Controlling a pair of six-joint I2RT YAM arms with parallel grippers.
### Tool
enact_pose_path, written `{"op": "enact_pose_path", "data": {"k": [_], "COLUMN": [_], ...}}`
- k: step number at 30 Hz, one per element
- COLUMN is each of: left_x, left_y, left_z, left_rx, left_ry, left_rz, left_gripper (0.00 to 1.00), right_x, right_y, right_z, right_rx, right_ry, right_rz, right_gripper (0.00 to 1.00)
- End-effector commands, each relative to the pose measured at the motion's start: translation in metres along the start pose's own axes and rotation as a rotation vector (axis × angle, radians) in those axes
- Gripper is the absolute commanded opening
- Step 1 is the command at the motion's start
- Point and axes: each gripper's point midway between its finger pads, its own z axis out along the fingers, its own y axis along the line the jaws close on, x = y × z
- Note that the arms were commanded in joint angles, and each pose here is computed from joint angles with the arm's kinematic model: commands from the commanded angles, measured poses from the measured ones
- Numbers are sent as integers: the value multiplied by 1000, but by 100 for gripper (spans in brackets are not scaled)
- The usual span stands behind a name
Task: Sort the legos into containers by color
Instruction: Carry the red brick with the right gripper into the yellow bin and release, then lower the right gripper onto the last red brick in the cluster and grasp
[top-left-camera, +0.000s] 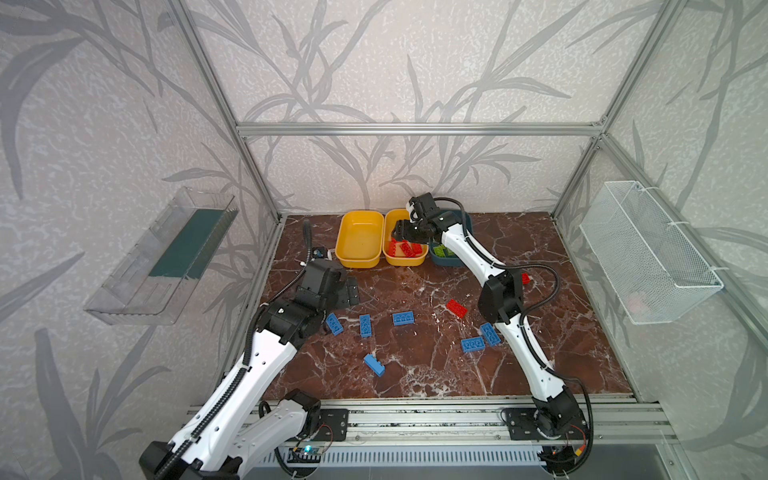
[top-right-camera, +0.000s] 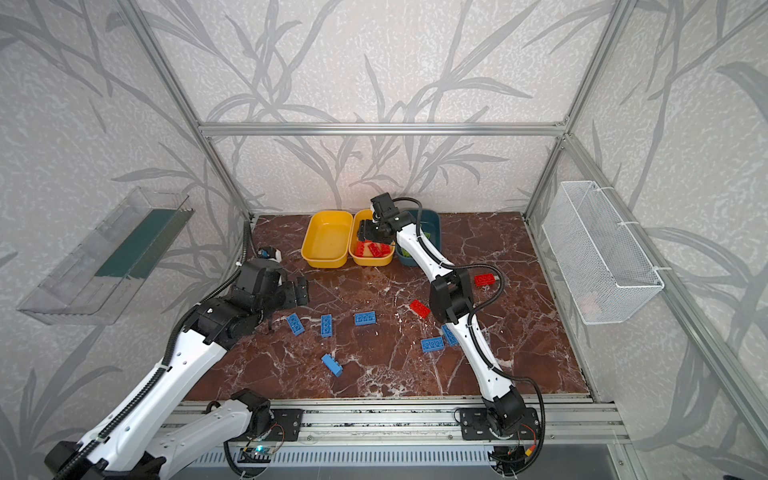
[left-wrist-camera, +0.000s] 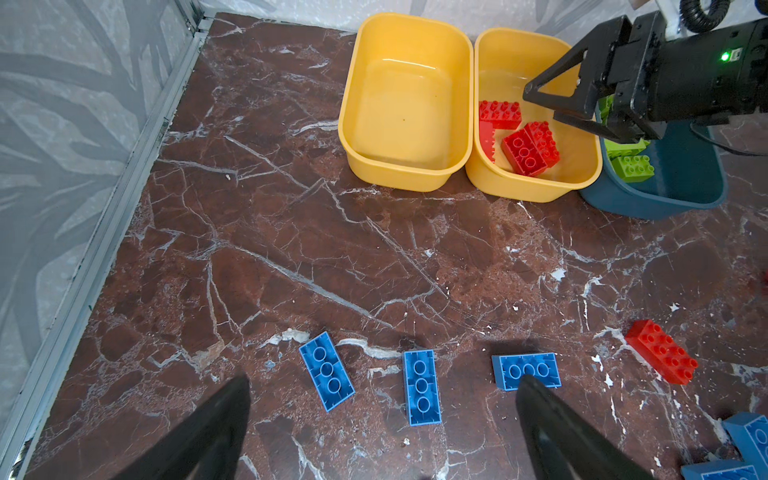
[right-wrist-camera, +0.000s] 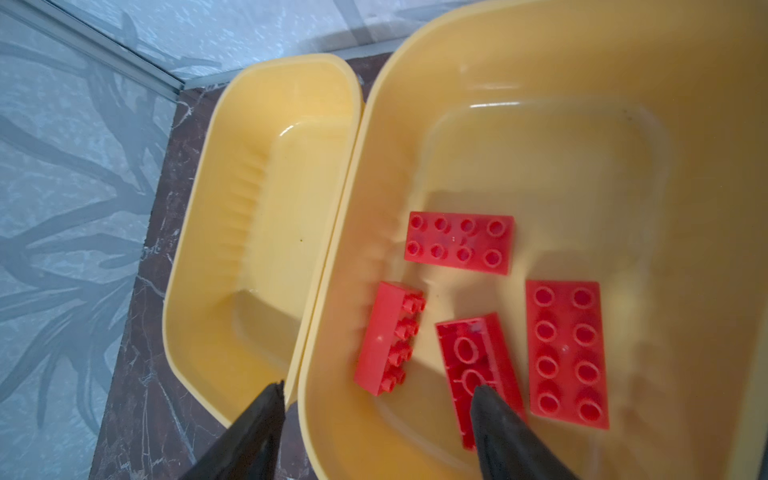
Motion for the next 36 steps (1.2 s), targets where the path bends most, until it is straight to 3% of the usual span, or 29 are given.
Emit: {"op": "enact_pose_path", "data": {"k": [1,6,11,19,27,36], "left_x": [-15,-16,-12,-6,15,51], "left_y": [-7,-23,-50,-75,-110,-151], "left_z": [-4,6,17,24,14,10], "left_rx": [24,89,208,280,330,383], "left_ry": [-33,-23,20,52,72,134], "left_rz": [-29,-54,-61,-95,-45,32], "left_gripper": [99,99,99,99,99,99], "right_x": [-24,-13,25,130,208,234], "right_y": [24,28,17,-37,-78,-103], "right_z": [-41,-84,-123,-167,-188,-186], "right_rx": [-45,-11,37,106,177,237], "right_ry": [-52,-1,80,190,290,346], "right_rz": [-69,-150,-224,-201,-146,-130], "right_gripper": [72,73,73,73,74,75]}}
